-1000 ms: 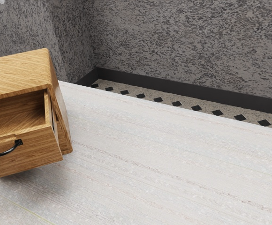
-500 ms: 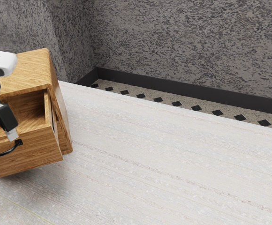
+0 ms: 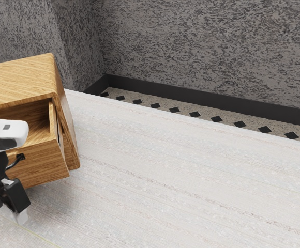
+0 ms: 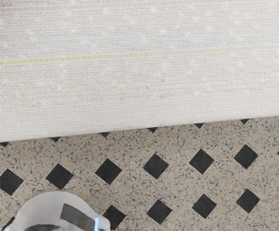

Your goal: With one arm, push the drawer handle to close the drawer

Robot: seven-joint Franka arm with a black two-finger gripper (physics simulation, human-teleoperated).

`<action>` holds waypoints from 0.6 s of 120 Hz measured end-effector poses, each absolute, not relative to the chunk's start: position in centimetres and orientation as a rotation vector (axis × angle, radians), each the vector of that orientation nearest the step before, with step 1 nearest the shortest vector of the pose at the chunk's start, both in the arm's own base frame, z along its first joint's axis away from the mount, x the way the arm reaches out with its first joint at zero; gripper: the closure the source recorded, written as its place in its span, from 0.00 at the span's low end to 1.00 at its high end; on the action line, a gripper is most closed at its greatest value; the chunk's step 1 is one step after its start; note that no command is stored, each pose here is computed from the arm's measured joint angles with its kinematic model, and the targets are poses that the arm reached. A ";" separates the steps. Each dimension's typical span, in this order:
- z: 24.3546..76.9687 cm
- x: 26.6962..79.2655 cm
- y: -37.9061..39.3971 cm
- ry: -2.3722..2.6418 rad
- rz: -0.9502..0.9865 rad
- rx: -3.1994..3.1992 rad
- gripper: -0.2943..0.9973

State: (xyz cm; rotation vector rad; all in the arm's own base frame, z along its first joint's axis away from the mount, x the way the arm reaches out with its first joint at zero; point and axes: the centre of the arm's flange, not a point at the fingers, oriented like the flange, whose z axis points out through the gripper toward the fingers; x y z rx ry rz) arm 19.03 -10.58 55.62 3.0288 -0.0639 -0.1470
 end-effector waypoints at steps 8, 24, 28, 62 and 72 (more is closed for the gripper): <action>55.5 19.1 -11.0 0.102 -0.155 3.009 0.24; 55.9 20.0 -7.6 0.513 -0.119 2.941 0.24; 55.7 19.7 -7.1 0.595 -0.117 2.933 0.24; 52.7 18.4 -5.2 1.021 -0.149 2.885 0.29; 52.8 18.8 -4.7 1.110 -0.131 2.862 0.46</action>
